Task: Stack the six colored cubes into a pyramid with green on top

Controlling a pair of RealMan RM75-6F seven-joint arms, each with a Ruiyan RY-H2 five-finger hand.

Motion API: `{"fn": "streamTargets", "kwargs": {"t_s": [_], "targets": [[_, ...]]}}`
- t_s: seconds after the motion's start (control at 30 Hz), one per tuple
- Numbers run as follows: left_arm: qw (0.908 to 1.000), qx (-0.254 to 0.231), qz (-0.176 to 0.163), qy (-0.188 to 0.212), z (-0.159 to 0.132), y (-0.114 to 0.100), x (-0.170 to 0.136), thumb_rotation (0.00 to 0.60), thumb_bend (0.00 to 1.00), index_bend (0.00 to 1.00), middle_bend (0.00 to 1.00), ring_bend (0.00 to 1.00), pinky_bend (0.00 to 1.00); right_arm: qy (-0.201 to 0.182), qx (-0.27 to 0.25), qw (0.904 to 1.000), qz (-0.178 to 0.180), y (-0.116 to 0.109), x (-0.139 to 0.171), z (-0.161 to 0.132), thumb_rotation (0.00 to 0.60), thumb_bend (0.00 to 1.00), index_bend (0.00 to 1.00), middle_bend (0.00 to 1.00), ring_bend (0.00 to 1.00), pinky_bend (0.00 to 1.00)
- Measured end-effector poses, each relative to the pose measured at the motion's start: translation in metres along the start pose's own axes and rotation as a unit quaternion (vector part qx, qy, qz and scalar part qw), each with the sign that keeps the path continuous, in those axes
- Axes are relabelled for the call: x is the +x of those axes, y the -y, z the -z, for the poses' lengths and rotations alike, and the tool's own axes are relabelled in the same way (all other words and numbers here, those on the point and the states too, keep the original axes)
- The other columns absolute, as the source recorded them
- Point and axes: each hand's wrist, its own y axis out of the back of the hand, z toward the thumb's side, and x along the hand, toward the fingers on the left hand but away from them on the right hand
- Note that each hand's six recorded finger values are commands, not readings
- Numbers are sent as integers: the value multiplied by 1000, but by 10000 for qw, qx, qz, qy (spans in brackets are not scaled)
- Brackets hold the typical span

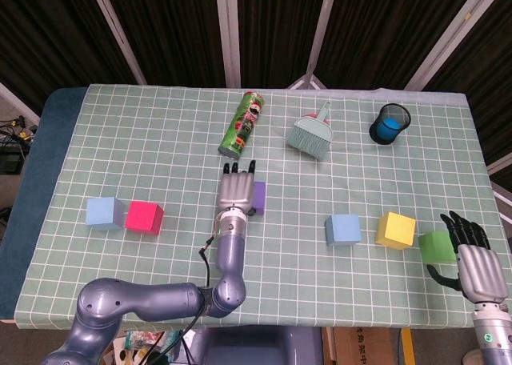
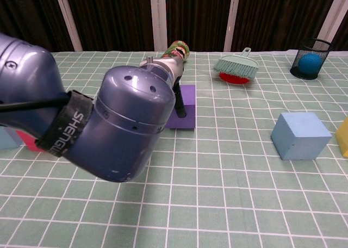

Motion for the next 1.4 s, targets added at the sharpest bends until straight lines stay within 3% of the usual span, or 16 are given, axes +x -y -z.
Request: {"fn": "streamTargets", "kwargs": {"t_s": [0.73,1.0,1.4], "targets": [[9997,142,61,-199,6,2,6,600,300,57,465,95,67,5,-18,10000,-13,0,0,0,600,272,0,0,0,0],[9996,241,101,-144,7,3,6,600,266,25,421,89,66,-7,-27,10000,-11,0,0,0,600,271,0,0,0,0],[9991,397,175,-10,6,5,4,600,150,0,198,16,40,-24,-51,10000,-3,0,0,-1,600,272,0,0,0,0]]}}
